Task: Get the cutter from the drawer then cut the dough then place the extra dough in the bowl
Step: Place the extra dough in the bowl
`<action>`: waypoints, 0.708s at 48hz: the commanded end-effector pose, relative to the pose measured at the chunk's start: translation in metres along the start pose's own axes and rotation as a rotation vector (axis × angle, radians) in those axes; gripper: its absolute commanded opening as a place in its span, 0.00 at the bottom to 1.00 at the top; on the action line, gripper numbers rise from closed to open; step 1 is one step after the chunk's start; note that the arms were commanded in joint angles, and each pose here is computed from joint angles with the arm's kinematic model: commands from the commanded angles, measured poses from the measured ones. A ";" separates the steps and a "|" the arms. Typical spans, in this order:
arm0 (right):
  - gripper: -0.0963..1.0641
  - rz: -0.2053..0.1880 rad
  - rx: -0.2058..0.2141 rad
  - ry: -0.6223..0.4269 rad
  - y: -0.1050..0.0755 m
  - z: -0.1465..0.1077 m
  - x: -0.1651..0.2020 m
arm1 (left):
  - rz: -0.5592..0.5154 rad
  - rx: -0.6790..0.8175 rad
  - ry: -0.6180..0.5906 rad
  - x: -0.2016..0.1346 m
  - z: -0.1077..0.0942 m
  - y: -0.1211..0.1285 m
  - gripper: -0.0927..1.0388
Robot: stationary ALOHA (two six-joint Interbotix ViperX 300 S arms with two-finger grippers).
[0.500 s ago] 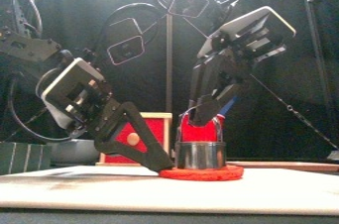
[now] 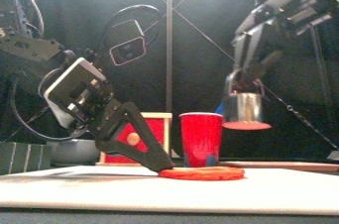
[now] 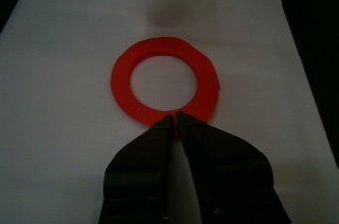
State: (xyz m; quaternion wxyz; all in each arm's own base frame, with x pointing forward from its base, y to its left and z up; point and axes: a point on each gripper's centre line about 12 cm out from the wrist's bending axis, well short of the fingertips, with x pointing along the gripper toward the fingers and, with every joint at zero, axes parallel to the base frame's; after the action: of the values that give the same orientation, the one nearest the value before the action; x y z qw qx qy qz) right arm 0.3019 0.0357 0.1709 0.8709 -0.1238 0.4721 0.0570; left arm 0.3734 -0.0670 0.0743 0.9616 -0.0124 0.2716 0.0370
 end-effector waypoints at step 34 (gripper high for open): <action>0.73 0.014 0.249 -0.062 -0.022 0.009 0.005 | -0.051 0.139 -0.088 -0.024 0.030 0.006 0.60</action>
State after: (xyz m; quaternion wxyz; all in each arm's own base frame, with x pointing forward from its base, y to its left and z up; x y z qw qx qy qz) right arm 0.3101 0.0167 0.1608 0.8821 -0.0146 0.4708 0.0089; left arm 0.3648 -0.0607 0.1004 0.9678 0.0469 0.2472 -0.0005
